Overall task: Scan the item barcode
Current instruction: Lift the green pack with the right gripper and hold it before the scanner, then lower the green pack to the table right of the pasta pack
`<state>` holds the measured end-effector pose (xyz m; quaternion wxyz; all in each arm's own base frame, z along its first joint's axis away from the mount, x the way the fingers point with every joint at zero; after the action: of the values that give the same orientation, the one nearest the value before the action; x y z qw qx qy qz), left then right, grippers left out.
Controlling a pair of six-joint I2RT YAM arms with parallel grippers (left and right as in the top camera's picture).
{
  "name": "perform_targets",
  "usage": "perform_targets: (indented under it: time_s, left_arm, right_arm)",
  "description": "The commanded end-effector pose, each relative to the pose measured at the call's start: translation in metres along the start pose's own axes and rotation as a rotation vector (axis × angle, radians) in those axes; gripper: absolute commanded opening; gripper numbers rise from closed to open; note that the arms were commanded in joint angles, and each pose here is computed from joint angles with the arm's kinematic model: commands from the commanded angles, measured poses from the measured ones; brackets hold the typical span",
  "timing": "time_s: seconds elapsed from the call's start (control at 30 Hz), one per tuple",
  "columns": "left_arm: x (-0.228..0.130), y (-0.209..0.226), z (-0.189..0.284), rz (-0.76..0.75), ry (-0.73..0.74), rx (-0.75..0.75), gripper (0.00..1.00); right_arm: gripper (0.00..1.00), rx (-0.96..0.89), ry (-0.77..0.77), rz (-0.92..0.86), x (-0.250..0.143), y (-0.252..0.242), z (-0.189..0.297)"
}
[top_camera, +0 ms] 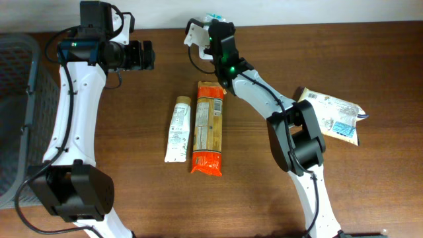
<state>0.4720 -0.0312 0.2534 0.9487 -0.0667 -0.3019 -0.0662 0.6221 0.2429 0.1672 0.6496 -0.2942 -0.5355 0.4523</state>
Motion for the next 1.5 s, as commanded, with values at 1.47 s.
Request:
perform_targets:
  time_s: [1.47]
  left_arm:
    - [0.001,0.001,0.0,-0.001,-0.003,0.001,0.99]
  right_arm:
    - [0.04,0.422,1.079,-1.058,-0.127,0.034,0.214]
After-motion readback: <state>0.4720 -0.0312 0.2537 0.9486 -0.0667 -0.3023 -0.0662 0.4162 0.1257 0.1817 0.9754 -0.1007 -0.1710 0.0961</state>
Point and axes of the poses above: each gripper's point midway between its finger pads, its own z axis back along the fingers, its own y axis along the line the jaws close on, x = y × z, the point moved 3 cm from there along z, back along the fingers, and after that the axes turned 5 degrees about -z, right-handed, at the moved point
